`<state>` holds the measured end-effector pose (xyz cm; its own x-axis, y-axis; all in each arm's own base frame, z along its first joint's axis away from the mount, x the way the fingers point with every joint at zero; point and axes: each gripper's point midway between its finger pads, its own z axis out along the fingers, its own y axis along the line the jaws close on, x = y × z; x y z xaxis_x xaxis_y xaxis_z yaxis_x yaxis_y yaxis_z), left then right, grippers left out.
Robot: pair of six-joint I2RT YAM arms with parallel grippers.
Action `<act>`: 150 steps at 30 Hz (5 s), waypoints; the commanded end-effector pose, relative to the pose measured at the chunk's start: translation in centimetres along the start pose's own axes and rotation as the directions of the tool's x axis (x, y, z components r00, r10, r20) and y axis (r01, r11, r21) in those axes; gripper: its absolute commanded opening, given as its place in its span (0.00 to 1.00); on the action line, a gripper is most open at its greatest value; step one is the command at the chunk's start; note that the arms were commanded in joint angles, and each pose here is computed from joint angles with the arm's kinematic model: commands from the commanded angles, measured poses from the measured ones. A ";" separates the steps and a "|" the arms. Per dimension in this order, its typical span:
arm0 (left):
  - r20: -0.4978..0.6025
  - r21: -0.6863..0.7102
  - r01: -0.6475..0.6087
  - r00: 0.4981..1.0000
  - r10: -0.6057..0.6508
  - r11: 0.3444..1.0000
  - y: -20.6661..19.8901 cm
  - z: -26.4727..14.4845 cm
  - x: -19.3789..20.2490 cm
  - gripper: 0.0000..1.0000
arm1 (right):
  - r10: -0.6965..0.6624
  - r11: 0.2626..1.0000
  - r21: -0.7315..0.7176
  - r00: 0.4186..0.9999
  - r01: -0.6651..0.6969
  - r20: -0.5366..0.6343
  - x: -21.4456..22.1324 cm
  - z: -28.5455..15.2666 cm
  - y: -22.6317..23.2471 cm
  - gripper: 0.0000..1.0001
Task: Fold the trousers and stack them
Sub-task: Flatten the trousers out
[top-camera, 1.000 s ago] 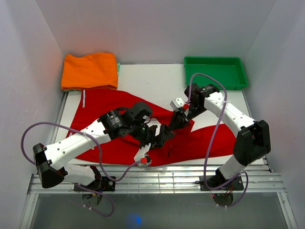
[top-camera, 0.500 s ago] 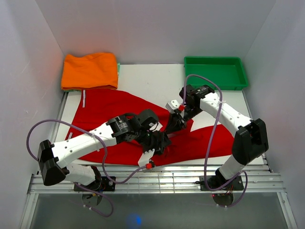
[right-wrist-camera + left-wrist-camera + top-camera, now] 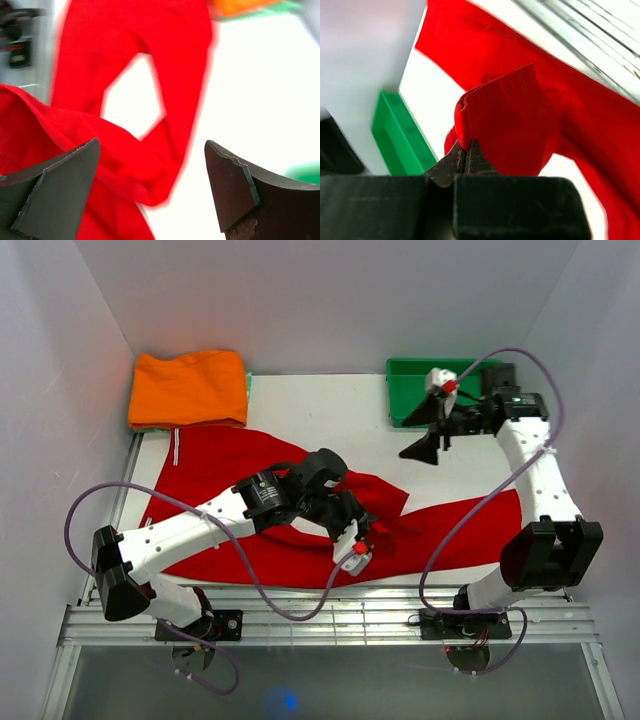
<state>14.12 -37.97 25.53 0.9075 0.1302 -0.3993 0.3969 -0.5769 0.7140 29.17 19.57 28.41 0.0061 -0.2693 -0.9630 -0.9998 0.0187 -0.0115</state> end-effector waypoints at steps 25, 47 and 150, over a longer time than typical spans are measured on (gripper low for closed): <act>0.261 -0.367 0.774 0.618 -0.741 0.516 11.2 -2.0 9.4 0.00 | 0.205 0.968 0.158 0.977 -0.194 -0.055 5.7 -3.7 4.0 0.90; 0.295 -0.762 0.646 0.410 -0.863 0.047 8.2 -17.8 21.9 0.56 | 0.259 0.926 0.303 0.962 -0.223 -0.084 3.7 -7.3 1.1 0.08; 0.479 0.168 0.252 0.824 -0.302 0.953 3.8 13.8 4.5 0.00 | -0.930 0.294 -0.354 0.182 0.888 -0.318 11.8 -4.6 12.9 0.08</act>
<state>18.81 -51.58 16.89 0.5360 -0.0651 -0.8417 0.6255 -0.6389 0.4478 13.79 11.32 14.89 0.6812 -0.5738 -0.4546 -0.7096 -0.3648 -0.6028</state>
